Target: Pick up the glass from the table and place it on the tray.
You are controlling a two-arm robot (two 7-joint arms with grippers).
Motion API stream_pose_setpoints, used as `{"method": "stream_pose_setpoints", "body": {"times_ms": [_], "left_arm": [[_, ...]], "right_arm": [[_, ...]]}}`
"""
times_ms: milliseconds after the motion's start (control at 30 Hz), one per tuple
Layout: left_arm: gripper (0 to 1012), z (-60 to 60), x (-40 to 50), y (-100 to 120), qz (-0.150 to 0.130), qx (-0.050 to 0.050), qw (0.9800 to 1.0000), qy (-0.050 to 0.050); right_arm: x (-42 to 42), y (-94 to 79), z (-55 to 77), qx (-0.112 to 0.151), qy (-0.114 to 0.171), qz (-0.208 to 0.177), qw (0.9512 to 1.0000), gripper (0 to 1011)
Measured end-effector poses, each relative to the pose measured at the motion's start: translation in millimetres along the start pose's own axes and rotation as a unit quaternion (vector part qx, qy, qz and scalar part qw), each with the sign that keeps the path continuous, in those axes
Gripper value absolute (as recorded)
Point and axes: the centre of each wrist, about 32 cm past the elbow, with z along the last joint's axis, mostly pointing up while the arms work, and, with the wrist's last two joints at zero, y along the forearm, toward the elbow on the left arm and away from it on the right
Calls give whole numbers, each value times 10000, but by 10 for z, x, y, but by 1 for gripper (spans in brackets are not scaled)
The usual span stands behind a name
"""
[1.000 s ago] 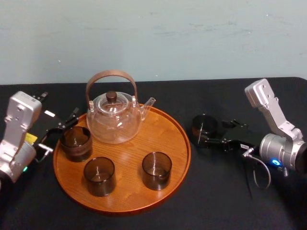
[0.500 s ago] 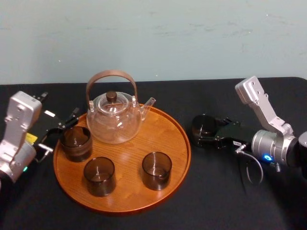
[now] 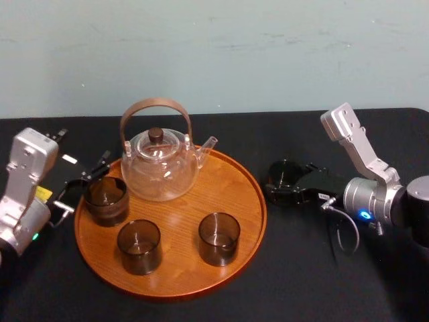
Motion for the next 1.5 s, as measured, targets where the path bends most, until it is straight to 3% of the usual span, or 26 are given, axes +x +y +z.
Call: {"method": "stream_pose_setpoints", "body": {"times_ms": [467,667,1233,1500], "left_arm": [[1001,0,0,0,0,0,10000,0],[1001,0,0,0,0,0,10000,0],[1001,0,0,0,0,0,10000,-1],[1002,0,0,0,0,0,10000,0]], "right_arm": [[-2,29,8,-18,-38,-9,10000,1002],[-1,26,9,-9,-33,-10,10000,905],[1,20,8,-1,-24,-10,10000,904],[37,-109,36,139,-37,30,9999,904]]}}
